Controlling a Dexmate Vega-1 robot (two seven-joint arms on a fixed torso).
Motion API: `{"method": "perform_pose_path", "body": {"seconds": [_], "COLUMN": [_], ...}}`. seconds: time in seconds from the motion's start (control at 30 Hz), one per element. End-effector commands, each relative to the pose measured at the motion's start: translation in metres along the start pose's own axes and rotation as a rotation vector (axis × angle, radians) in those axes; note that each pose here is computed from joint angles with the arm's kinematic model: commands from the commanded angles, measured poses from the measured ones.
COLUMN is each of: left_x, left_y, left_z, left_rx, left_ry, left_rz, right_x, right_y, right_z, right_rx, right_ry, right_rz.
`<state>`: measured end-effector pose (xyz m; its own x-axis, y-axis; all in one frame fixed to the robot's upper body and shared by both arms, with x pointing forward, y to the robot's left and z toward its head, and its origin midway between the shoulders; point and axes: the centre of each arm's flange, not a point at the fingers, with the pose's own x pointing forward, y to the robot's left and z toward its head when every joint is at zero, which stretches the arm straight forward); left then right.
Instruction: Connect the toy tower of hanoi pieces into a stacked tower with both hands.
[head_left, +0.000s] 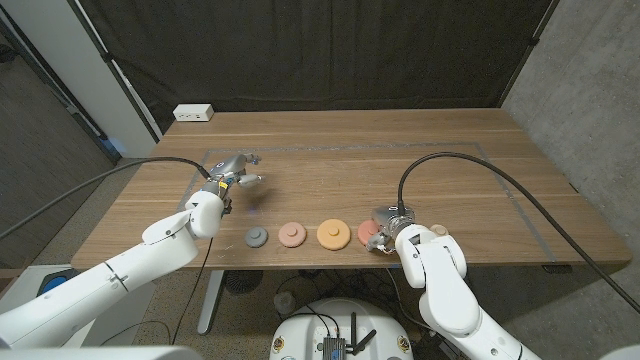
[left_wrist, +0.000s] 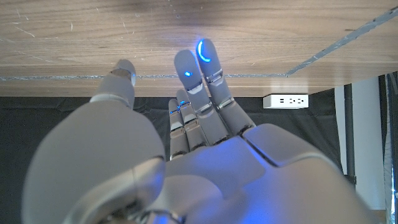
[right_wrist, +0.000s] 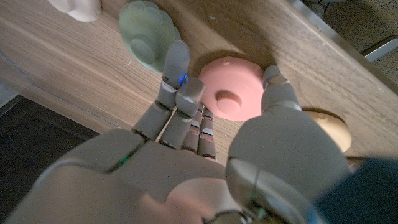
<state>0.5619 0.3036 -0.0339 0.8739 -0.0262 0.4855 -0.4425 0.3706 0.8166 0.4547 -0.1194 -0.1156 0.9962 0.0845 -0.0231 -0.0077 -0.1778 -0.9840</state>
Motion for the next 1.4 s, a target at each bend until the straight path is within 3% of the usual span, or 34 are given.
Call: {"method": "perform_pose_path", "body": {"seconds": [0.03, 0.6, 0.77, 1.07, 1.4], "left_x": [-0.002, 0.001, -0.002, -0.003, -0.002], "left_y": [0.002, -0.005, -0.006, 0.003, 0.003], "left_z": [0.000, 0.005, 0.005, -0.008, -0.015], "left_rx": [0.005, -0.054, -0.056, -0.089, -0.102], "left_ry": [-0.014, -0.078, -0.095, -0.107, -0.128], "left_rz": [0.015, 0.043, 0.040, 0.038, 0.036], "right_x": [-0.010, -0.037, -0.040, -0.040, -0.039], "right_y": [-0.010, -0.027, -0.031, -0.035, -0.038], "right_z": [0.000, 0.003, 0.012, 0.028, 0.047], "right_rx": [-0.006, -0.035, -0.049, -0.064, -0.069], "right_ry": [-0.018, -0.070, -0.097, -0.151, -0.194], "right_rz": [-0.026, -0.082, -0.093, -0.108, -0.129]}}
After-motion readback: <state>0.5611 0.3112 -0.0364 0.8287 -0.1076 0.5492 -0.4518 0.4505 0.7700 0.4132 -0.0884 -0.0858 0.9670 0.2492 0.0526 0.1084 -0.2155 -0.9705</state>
